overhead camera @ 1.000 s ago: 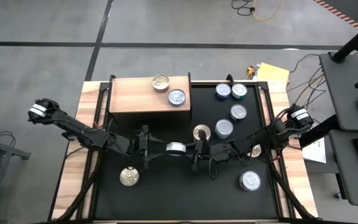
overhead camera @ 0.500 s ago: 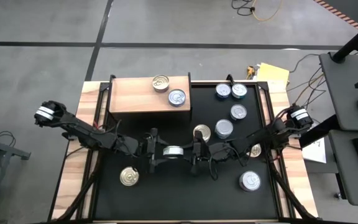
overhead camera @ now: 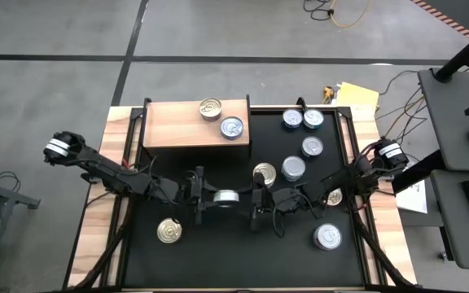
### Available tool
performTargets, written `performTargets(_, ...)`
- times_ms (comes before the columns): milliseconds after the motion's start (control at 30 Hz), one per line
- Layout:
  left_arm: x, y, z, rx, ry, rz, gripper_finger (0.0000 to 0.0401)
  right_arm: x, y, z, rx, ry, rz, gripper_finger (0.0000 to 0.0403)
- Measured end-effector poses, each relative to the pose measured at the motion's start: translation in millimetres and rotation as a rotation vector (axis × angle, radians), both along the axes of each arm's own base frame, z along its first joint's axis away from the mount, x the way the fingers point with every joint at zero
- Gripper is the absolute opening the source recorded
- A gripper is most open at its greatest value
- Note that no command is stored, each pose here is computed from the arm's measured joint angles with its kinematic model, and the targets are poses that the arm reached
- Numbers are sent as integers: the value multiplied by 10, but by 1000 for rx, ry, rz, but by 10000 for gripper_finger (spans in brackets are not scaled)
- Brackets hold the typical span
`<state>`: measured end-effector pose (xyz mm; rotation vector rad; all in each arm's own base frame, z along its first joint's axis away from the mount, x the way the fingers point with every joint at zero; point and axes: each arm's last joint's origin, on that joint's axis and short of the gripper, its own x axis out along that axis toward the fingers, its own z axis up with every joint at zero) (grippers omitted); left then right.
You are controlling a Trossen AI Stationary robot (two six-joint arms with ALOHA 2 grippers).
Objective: Stack canned seafood by type on shelf
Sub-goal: Put the green/white tuna can on the shelf
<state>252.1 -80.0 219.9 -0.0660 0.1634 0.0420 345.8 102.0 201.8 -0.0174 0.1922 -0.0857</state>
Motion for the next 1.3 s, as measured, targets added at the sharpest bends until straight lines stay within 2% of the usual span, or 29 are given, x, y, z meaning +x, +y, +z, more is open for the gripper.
performTargets(200, -176, 107, 253, -143, -94, 69, 122, -122, -46, 137, -118, 69, -62, 311)
performTargets(400, -530, 301, 516, -344, -109, 126, 122, -298, -48, 386, -276, 87, -49, 305)
performTargets(500, -659, 382, 555, -519, -101, 175, 122, -331, 14, 465, -483, 67, 10, 296)
performTargets(600, -697, 422, 553, -754, -110, 223, 122, -315, 86, 466, -766, 57, 75, 289)
performTargets(733, -674, 395, 537, -879, -81, 177, 122, -245, 160, 424, -1108, 42, 74, 283)
performTargets(900, -593, 355, 529, -966, -102, 157, 122, -86, 231, 447, -1340, -17, 24, 288)
performTargets(1067, -489, 315, 552, -999, -161, 106, 122, 148, 287, 391, -1497, 48, 15, 294)
performTargets(1300, -385, 263, 459, -997, -121, 94, 122, 489, 231, 393, -1575, 233, -160, 276)
